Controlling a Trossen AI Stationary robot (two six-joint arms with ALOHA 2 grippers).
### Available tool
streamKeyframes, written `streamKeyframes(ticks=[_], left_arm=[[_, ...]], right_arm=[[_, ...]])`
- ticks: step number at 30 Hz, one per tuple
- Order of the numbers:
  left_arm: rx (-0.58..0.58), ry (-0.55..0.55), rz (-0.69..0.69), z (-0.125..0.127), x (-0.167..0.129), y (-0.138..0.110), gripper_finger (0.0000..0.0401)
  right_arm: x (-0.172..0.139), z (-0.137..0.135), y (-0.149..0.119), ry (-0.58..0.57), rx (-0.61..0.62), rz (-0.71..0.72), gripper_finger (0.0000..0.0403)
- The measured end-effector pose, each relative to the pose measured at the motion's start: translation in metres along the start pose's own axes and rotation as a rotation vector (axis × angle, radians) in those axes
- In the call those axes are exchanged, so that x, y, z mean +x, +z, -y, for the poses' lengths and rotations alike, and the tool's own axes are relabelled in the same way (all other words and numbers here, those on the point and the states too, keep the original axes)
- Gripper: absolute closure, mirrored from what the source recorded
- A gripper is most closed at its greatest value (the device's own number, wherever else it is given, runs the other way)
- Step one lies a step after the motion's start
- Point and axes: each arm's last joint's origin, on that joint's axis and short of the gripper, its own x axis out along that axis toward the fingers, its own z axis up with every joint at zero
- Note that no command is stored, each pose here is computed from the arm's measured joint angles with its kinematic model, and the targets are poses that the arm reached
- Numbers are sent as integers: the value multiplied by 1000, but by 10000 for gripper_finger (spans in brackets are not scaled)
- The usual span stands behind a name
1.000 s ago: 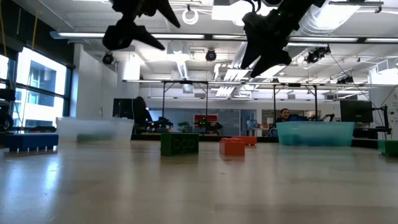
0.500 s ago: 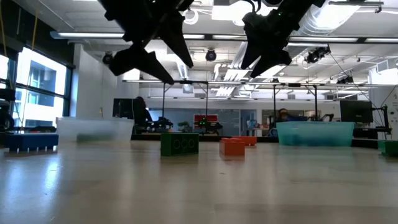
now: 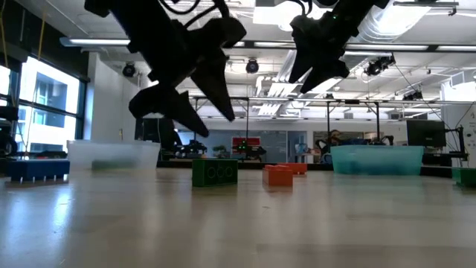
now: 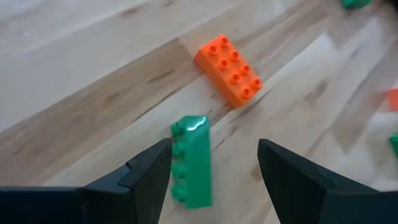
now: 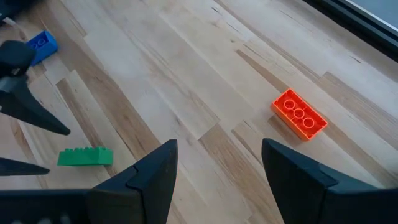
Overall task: Sort & place blocks by color
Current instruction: Put the green game piece into the white bin
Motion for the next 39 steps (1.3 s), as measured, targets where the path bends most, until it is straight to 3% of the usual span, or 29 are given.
streamKeyframes(ticks=[22, 27, 33, 39], left_arm=[[54, 120, -58, -11, 44, -26, 179], [74, 116, -63, -11, 43, -26, 225], [134, 100, -82, -11, 44, -24, 331], [117, 78, -116, -13, 45, -18, 336]], right_arm=[[0, 0, -1, -5, -27, -4, 182], [0, 0, -1, -5, -27, -6, 182], [0, 0, -1, -2, -27, -7, 182], [0, 0, -1, -2, -27, -7, 182]])
